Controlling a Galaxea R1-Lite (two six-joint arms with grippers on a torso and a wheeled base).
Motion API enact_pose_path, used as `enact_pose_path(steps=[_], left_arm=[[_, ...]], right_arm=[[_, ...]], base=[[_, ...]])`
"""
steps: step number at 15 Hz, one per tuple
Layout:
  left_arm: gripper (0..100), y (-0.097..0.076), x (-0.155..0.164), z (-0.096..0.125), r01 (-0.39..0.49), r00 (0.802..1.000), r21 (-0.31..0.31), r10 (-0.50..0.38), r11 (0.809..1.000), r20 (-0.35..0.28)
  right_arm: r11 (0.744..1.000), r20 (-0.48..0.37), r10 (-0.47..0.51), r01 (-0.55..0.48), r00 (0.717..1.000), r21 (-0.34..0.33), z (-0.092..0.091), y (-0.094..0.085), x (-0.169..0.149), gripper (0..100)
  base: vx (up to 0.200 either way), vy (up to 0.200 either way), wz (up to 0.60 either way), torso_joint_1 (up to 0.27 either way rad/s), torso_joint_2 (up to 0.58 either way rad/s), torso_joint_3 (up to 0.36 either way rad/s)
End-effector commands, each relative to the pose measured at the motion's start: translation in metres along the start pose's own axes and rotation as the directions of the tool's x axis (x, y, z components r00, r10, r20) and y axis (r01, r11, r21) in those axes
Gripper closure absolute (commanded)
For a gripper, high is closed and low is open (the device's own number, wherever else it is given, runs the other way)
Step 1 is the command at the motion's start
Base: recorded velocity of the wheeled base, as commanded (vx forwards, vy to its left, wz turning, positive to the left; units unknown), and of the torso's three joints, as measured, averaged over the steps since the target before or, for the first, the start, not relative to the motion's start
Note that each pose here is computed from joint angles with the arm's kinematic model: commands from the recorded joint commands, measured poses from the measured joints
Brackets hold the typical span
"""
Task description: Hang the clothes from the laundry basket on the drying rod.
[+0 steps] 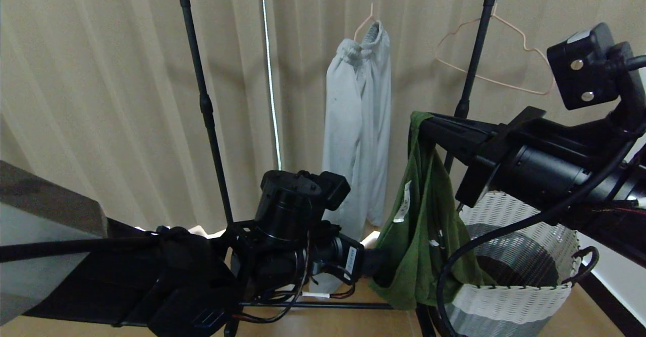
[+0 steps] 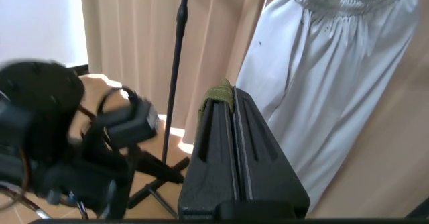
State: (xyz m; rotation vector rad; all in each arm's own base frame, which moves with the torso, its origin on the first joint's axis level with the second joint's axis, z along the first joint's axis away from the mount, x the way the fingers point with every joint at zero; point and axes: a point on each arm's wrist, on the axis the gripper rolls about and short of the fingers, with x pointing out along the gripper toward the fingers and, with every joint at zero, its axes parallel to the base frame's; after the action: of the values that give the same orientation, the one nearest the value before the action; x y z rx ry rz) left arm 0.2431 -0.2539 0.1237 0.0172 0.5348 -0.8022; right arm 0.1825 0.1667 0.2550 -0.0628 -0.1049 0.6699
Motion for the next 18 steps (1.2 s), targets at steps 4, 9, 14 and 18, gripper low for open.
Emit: enact_pose_path(steps=[4,9,14,18], left_arm=[[0,0.009,-0.001,-0.016,-0.028,0.998,-0.007,0.028,1.000,-0.052],[100,0.010,-0.030,-0.017,-0.053,0.998,0.010,0.053,0.999,-0.034],[100,0.054,-0.126,0.005,-0.277,0.949,0.167,0.243,0.946,0.200],[100,0.050,-0.200,0.050,-0.350,0.916,0.130,0.310,0.928,0.255]], right_arm=[[1.000,0.015,-0.004,0.004,1.000,0.001,0.004,-0.001,-0.004,100],[1.000,0.013,-0.005,0.005,1.000,0.000,0.004,-0.002,-0.002,100],[1.000,-0.044,-0.020,0.020,0.999,0.009,-0.011,-0.005,0.001,100],[0.999,-0.058,-0.046,0.047,0.997,0.009,-0.016,-0.009,0.004,100]], base=[[0.000,0.000,0.00,0.000,0.00,0.000],[0.000,0.000,0.00,0.000,0.00,0.000],[0.000,0.000,0.00,0.000,0.00,0.000],[0.000,0.000,0.00,0.000,0.00,0.000]])
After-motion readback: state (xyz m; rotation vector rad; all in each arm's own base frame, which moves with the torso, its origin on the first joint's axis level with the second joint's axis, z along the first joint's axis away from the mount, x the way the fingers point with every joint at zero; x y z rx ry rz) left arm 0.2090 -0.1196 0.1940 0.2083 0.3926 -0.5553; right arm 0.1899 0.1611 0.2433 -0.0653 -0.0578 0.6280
